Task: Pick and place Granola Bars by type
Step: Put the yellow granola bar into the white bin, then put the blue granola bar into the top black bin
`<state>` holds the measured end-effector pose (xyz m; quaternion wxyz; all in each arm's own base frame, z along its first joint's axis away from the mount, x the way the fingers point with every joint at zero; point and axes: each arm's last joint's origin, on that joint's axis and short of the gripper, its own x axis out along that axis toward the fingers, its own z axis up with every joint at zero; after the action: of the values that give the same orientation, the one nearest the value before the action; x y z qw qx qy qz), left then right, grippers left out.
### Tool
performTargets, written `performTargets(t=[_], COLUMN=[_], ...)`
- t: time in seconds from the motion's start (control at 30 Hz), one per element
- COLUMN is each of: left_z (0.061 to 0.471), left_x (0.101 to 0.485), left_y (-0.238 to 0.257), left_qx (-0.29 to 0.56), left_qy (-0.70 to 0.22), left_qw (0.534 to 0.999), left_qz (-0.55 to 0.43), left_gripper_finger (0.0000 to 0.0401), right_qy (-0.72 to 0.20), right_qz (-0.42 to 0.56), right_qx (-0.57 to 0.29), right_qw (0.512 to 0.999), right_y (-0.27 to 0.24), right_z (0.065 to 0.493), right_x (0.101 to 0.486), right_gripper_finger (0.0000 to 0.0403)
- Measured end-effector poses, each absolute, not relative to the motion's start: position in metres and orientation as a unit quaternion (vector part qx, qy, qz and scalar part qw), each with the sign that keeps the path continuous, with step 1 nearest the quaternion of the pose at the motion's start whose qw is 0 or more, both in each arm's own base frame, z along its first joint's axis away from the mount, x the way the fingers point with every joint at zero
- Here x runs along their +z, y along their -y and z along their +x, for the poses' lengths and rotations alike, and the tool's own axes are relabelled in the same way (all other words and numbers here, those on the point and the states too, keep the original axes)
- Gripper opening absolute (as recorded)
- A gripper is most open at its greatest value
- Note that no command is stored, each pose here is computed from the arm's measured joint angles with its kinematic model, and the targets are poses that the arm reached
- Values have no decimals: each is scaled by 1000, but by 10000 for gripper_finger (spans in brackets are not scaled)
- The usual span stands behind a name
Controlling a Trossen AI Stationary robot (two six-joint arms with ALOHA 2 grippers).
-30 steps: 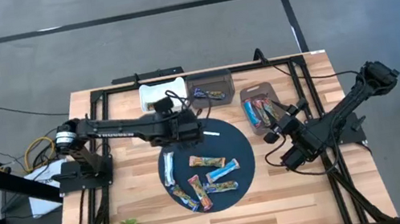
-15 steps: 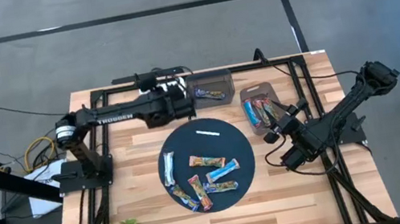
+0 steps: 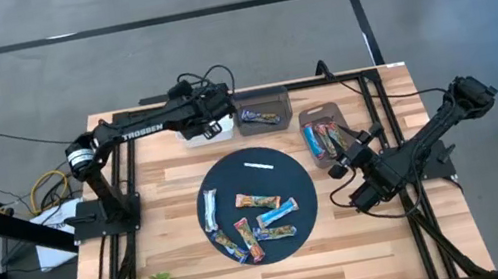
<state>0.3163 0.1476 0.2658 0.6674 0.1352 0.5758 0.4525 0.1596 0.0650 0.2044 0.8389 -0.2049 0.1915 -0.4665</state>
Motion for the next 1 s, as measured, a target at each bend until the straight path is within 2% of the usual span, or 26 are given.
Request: performTargets(t=[0.3, 0.5, 1.0], left_z=[320, 320, 323], left_x=[254, 254, 253], left_y=[-153, -153, -150], left_qx=[423, 419, 392], left_qy=[-561, -558, -556], left_qw=[704, 710, 729], left_qz=[107, 95, 77], left_gripper_finger=[0, 4, 111], right_qy=[-195, -199, -200], right_qz=[-202, -198, -198], right_qx=[-466, -466, -466], right_qw=[839, 839, 839], right_y=[-65, -65, -65], right_z=[160, 160, 160], right_x=[204, 204, 204], right_gripper_finger=[171, 171, 171])
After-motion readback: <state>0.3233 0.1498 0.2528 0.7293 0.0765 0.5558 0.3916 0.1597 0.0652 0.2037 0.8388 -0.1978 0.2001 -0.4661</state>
